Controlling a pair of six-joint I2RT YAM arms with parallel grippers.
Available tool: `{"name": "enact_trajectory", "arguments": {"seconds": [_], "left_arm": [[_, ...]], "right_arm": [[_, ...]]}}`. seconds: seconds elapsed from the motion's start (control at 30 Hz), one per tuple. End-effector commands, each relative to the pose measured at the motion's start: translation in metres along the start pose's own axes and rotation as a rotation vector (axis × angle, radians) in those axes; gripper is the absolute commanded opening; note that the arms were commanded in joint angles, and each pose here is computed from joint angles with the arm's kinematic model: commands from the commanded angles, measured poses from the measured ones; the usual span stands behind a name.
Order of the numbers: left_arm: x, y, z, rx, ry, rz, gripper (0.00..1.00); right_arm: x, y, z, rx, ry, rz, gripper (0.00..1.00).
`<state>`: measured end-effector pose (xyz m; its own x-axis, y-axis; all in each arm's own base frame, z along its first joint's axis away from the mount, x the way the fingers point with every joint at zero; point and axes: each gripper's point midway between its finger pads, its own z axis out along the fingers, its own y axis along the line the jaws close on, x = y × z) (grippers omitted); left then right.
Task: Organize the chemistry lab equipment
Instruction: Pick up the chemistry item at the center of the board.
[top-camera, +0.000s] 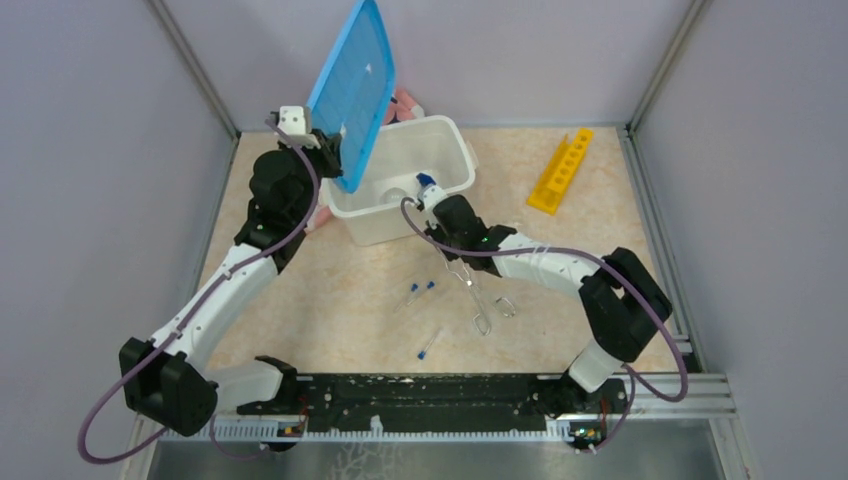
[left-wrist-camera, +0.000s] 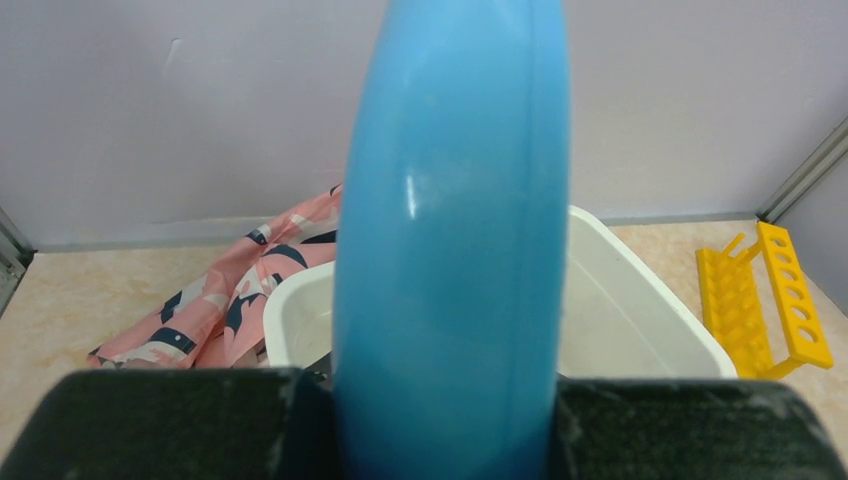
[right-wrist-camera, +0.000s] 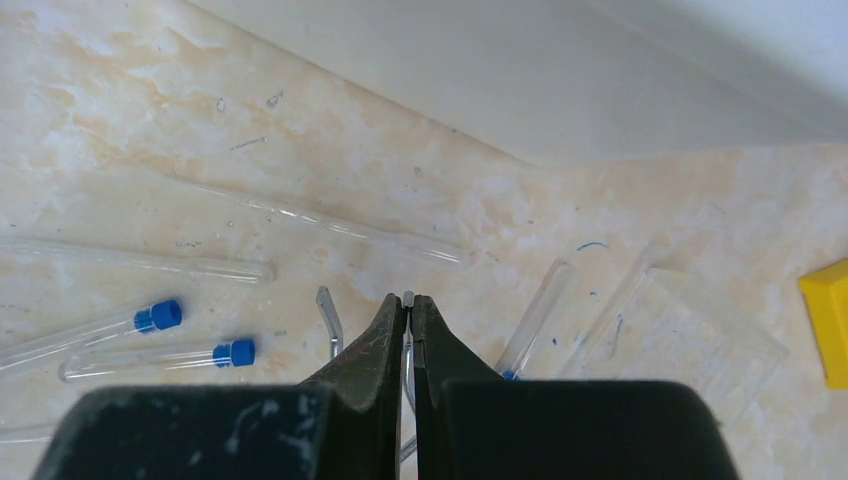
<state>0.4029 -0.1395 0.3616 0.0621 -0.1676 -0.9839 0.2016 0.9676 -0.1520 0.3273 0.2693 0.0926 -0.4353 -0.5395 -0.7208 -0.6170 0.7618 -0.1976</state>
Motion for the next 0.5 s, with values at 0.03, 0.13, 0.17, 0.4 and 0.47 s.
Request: {"name": "enact_trajectory", "arguments": {"seconds": [0.03, 0.13, 0.17, 0.4, 0.47], "left_arm": [[-0.057, -0.008, -0.009, 0.022, -0.136, -0.048, 0.0], [-0.062, -0.008, -0.01, 0.02, -0.142, -0.054, 0.0], [-0.064, -0.009, -0.011, 0.021, -0.144, -0.055, 0.0], [-0.077, -0.008, -0.014, 0.012, -0.163, -0.057, 0.0], [-0.081, -0.009, -0.014, 0.012, -0.167, -0.054, 0.0]], "right_arm": [[-0.057, -0.02, -0.04, 0.047, -0.152, 0.03, 0.0], [-0.072, -0.024, -0.056, 0.052, -0.192, 0.037, 0.0], [-0.077, -0.026, -0.062, 0.057, -0.207, 0.04, 0.0], [-0.131, -0.04, -0.106, 0.083, -0.343, 0.063, 0.0], [-0.146, -0.044, -0.115, 0.091, -0.371, 0.063, 0.0]]}}
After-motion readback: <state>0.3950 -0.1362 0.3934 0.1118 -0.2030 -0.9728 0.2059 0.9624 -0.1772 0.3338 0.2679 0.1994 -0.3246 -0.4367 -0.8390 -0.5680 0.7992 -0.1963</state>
